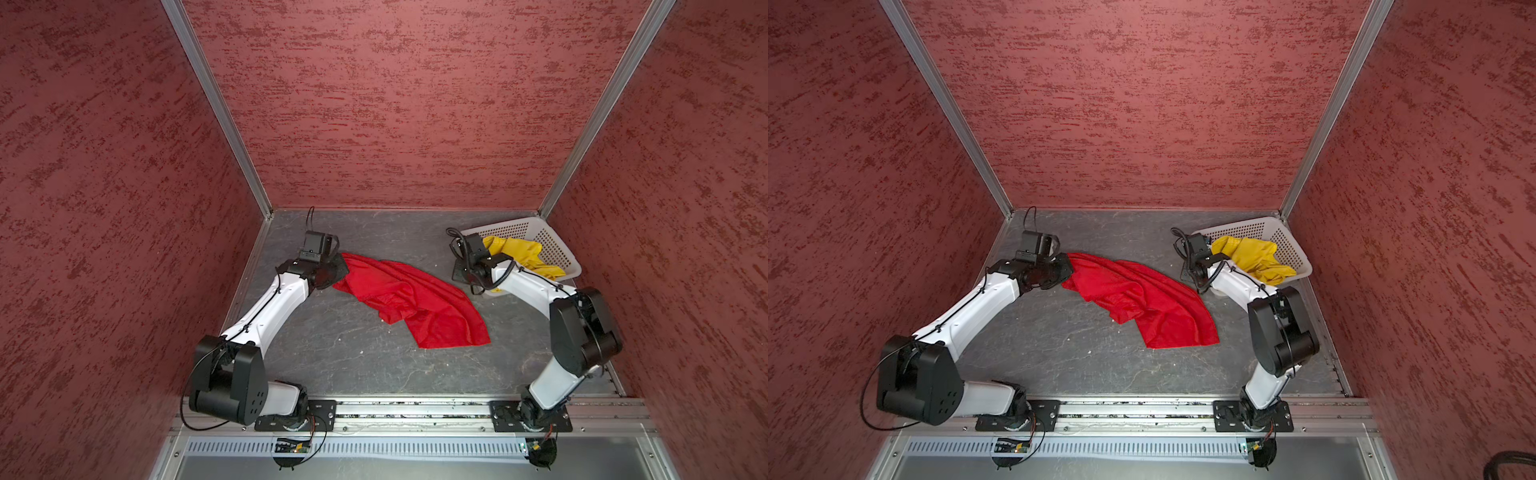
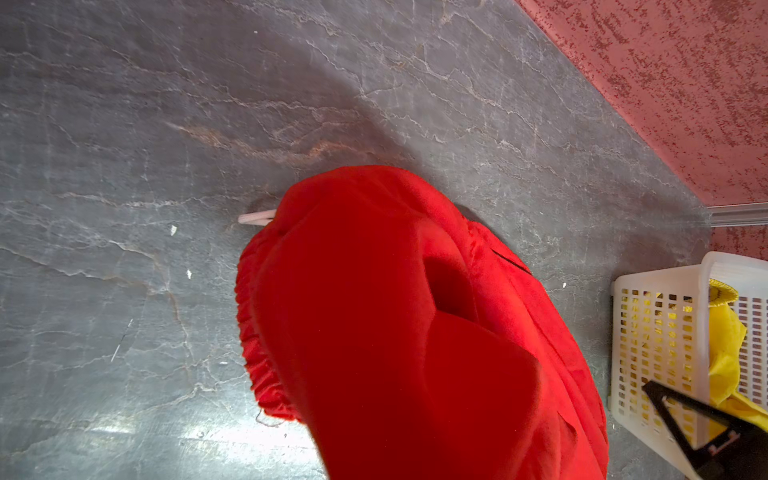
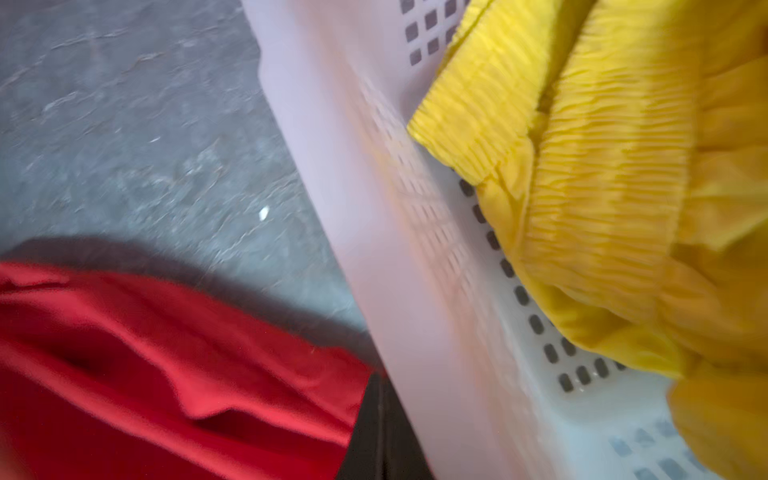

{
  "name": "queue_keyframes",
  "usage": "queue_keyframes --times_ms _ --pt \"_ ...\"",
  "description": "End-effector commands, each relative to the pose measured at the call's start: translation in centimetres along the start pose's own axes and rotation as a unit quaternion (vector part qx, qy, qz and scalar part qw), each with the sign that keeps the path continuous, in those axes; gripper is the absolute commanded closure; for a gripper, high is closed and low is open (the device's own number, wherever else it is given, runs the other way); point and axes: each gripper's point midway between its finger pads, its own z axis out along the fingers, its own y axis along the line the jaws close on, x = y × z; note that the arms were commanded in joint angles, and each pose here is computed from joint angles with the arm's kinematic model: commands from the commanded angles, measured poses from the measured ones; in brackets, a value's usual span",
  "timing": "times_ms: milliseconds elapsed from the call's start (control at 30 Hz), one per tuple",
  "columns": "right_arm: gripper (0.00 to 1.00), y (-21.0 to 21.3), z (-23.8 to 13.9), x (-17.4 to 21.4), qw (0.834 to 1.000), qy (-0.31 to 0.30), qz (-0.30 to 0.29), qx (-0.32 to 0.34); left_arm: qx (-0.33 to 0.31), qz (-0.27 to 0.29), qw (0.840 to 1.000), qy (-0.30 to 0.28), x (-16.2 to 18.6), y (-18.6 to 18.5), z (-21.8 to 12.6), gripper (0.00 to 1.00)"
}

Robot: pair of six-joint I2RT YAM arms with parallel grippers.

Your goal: Fold and stack the shorts

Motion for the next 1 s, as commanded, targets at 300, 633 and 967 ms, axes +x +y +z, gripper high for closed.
queue_keyframes --times_ms 300,633,967 --pt "0.91 10.3 -3.5 -6.8 0.981 -0.07 -0.093 -0.155 -0.011 0.007 1.0 -0.01 -1.8 -0.4 -1.2 1.0" --pt "0.36 18.6 -16.8 6.1 0.916 -0.179 -0.183 -0.309 -0.03 0.018 0.999 0.017 -4.7 -3.5 -6.2 1.0" --pt "0.23 28.8 -19.5 14.1 0.875 -0.191 -0.221 -0.386 0.011 0.008 1.0 0.009 -4.9 -5.6 -9.9 1.0"
